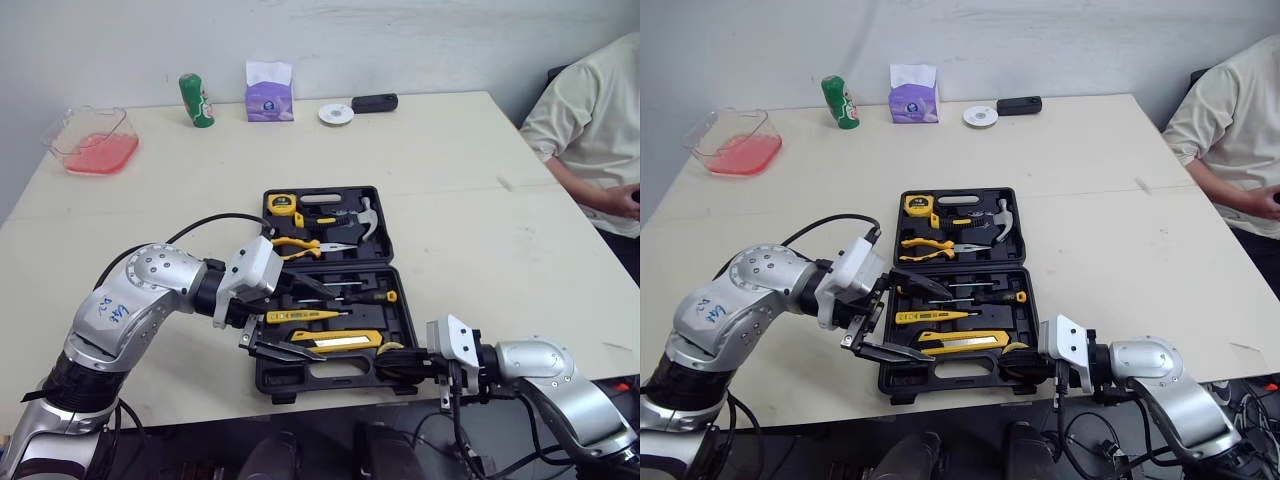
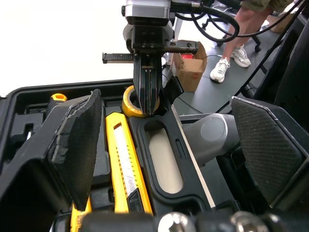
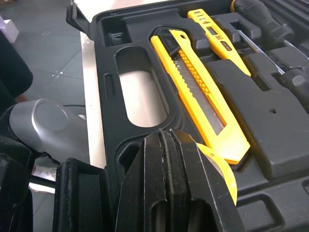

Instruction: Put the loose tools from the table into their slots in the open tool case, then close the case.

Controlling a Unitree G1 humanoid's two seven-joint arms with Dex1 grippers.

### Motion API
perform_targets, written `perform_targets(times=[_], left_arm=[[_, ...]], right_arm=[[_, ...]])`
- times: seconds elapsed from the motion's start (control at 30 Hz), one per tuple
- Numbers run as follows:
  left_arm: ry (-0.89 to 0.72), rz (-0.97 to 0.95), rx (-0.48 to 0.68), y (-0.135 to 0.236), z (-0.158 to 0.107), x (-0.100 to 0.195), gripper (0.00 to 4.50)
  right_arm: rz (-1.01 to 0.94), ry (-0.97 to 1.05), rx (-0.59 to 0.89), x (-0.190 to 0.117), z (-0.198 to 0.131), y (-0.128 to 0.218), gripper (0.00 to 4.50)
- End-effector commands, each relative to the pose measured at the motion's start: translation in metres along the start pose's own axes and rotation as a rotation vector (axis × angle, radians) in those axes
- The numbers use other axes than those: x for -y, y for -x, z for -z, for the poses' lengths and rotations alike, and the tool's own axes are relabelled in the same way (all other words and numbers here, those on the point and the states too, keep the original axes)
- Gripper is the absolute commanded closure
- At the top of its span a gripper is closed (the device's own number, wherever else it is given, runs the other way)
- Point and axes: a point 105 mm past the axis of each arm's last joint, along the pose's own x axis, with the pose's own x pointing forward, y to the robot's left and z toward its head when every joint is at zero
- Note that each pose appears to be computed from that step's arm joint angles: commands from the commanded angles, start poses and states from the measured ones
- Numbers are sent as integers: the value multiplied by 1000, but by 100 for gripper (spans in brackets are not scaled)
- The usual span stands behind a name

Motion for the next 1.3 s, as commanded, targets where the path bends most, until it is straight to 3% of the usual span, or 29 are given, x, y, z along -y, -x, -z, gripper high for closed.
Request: perform_targets(times=[0.03,0.3,0.5,0.6,0.77,0.93,1.13,1.3], left_arm=[[-28,-19,14,1,-6,-3,0],[-16,-69,14,6,-7,-6,0],[33,-273,-49,41,15,-28,0],[88,-432,-107,76,39,-43,0],[151,-602,-226,120,81,-54,217],[175,-634,-291,124,108,-58,443],[178,-625,-272,92,117,-76,443],[159,-580,-238,66,113,-83,443]], right_arm=[[51,-191,-5,-1,26,6,444],[66,-142,102,-2,-5,21,444],[252,-107,144,53,-57,61,444],[367,-86,21,82,-53,75,444],[478,-54,-154,115,-36,78,450],[487,-16,-252,128,-20,60,450],[500,54,-257,148,-27,32,450],[431,91,-202,145,-42,3,450]])
